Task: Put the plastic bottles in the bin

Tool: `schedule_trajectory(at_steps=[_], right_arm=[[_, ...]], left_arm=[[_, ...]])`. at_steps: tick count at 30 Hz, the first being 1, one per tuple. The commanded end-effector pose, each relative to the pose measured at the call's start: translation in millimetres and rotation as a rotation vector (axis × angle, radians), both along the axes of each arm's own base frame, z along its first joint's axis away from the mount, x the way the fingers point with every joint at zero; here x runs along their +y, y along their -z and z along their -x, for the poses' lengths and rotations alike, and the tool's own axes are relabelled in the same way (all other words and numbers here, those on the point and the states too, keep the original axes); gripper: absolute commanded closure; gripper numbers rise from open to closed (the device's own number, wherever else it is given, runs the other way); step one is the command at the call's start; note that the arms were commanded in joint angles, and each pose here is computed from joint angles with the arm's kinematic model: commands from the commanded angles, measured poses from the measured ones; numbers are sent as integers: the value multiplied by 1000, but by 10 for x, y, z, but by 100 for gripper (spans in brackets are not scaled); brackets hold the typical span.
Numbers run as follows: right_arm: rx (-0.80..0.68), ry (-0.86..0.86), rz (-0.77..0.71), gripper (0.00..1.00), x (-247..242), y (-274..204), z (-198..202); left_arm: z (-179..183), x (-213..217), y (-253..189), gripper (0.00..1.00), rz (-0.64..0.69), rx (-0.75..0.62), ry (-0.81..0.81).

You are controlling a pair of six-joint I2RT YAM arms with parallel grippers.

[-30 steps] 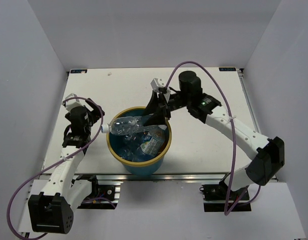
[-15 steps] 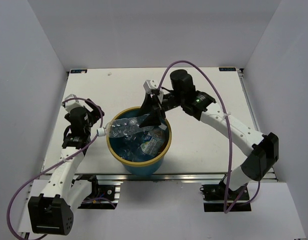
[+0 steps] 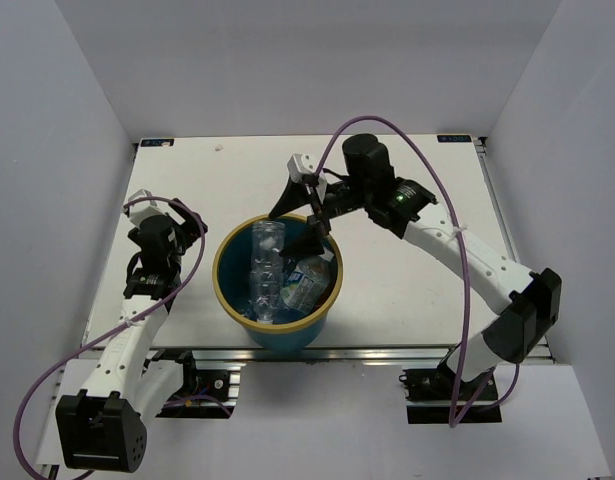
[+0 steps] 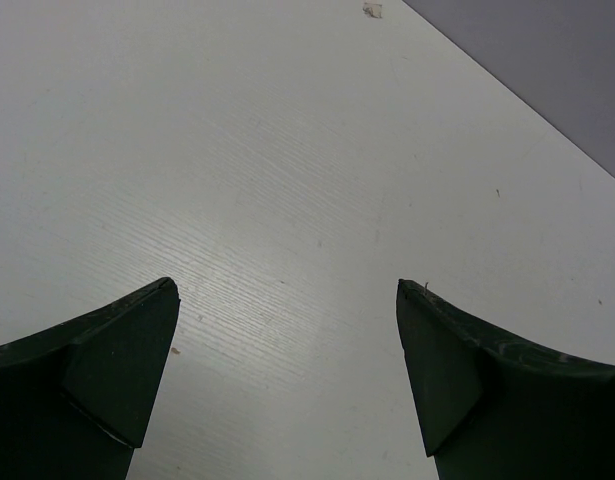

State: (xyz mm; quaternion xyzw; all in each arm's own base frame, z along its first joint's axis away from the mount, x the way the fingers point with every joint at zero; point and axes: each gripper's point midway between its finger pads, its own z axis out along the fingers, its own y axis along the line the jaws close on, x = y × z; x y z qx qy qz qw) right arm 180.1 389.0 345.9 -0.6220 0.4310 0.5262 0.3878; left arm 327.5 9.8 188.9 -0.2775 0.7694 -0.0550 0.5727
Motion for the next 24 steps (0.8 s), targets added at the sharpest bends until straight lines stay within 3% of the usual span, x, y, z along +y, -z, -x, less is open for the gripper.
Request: schedule_trajectory(at_steps=[1, 4, 8, 13, 16, 20, 22, 24], right_arm=[[-108, 118, -95, 11, -98, -483, -109], [-104, 271, -115, 11, -247, -668, -389], [38, 596, -199, 11, -980, -834, -1251], [189, 1082, -192, 11, -1978, -421, -2132], [428, 1324, -176, 10, -2599, 324, -2352], [683, 1559, -194, 11, -2990, 864, -2363], [736, 1699, -223, 11, -3186, 1014, -2340], [751, 1717, -294, 11, -3212, 1094, -2288]], left_arm=[[21, 42, -31, 2, -5, -9, -19], [23, 55, -16, 2, -6, -3, -27], [6, 84, -3, 2, -16, 5, -42], [4, 143, 34, 2, -29, 12, -71], [-18, 162, 19, 2, -36, -2, -81], [-22, 203, 32, 2, -42, -13, -105], [-31, 208, 47, 2, -42, -26, -108], [-45, 205, 52, 2, -42, -38, -106]])
